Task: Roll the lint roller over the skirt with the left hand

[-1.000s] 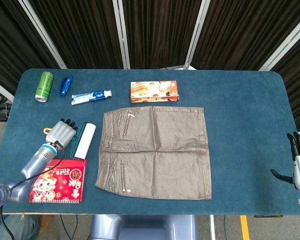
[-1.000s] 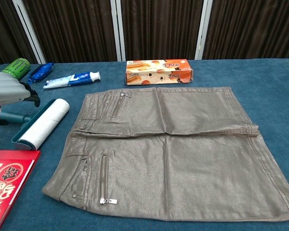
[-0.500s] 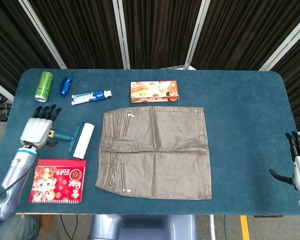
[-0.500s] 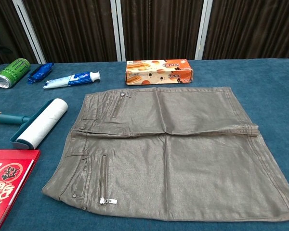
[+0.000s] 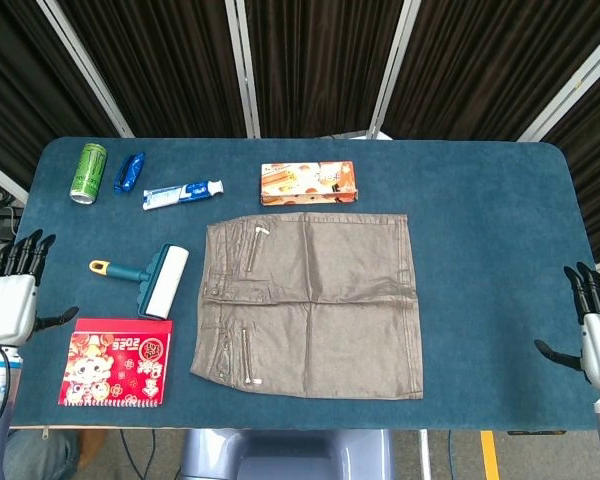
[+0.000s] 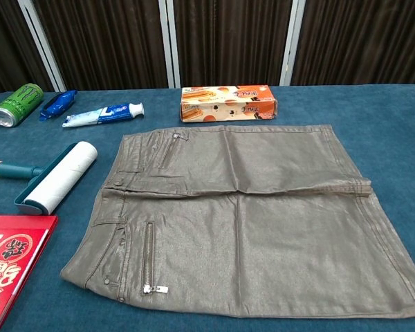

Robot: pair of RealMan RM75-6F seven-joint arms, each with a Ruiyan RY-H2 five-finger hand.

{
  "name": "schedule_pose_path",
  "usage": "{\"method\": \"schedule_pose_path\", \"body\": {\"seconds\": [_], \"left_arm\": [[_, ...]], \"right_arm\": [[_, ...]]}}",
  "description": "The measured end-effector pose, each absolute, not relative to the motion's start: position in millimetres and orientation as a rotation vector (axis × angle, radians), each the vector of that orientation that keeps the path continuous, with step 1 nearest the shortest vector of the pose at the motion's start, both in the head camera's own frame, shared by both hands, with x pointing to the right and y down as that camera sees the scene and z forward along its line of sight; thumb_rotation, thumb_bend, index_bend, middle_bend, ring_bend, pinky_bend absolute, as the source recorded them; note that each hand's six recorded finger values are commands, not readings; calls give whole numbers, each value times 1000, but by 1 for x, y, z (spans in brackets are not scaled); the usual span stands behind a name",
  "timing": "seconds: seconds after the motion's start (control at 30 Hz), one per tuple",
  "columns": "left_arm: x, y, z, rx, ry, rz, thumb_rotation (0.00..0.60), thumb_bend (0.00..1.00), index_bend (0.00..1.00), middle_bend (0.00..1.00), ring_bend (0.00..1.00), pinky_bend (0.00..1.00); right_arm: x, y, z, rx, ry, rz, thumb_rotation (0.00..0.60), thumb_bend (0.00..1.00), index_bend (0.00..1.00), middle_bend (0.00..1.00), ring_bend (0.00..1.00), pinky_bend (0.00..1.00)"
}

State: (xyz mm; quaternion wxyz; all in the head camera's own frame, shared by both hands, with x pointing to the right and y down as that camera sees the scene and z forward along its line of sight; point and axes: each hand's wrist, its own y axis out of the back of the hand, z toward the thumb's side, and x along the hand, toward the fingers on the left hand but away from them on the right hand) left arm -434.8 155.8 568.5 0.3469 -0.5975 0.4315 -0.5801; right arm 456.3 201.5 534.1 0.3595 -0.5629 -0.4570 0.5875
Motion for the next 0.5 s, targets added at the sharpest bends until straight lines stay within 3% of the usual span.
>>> {"method": "schedule_pose_path", "body": {"seconds": [0.5], "left_arm": [[-442,157,565,-1582,1133,-1474,600,0,0,0,0,0]], "right_arm": [[456,202,534,-1444,-1176,1526,600,0,0,0,0,0]]}}
